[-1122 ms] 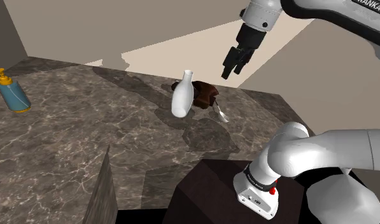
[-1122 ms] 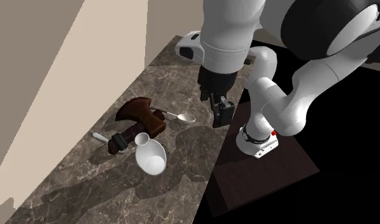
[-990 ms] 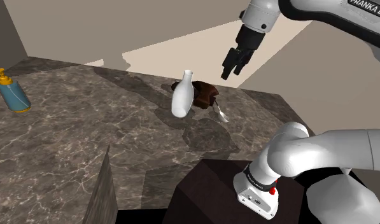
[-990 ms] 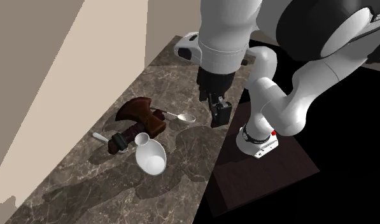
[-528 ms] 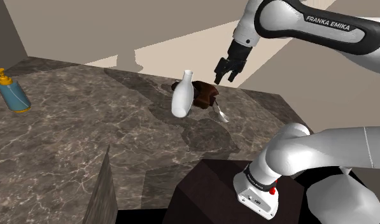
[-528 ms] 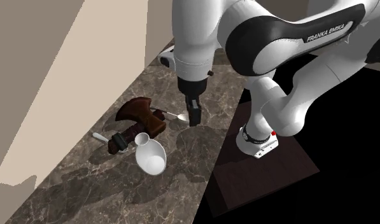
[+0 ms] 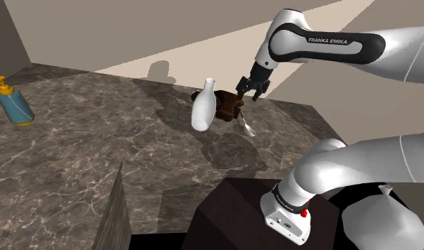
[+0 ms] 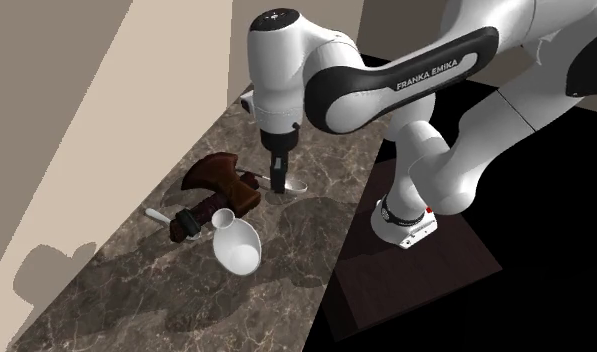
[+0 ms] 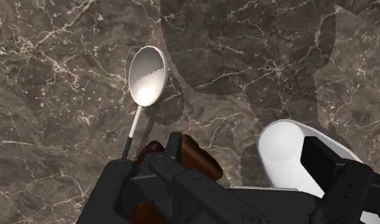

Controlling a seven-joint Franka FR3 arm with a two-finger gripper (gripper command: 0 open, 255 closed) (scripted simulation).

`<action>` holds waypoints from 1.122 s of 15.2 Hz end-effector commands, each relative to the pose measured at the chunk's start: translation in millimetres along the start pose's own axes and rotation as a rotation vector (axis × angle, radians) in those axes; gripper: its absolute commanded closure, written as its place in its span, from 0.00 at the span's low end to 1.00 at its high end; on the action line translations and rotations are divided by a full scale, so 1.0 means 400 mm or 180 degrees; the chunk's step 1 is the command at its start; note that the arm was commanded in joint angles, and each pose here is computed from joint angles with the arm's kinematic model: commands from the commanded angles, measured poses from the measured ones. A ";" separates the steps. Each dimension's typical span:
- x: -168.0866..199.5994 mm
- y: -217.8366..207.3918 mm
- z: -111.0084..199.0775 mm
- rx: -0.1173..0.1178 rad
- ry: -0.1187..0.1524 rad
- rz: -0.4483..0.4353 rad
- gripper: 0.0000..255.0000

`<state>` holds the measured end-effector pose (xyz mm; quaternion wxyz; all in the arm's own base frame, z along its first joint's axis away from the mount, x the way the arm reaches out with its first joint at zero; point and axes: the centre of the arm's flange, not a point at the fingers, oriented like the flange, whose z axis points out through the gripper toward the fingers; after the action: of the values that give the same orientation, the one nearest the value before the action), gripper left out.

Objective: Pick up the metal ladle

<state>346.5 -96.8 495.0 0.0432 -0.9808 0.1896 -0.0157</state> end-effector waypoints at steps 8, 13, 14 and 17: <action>0.099 0.202 0.214 0.0082 -0.0013 0.0671 0.00; 0.134 0.317 0.332 0.0128 -0.0022 0.1041 0.00; 0.139 0.340 0.356 0.0137 -0.0024 0.1115 0.00; 0.139 0.347 0.387 0.0139 -0.0025 0.1130 0.00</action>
<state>355.2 -232.6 337.6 0.0673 -0.9314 0.3576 -0.0088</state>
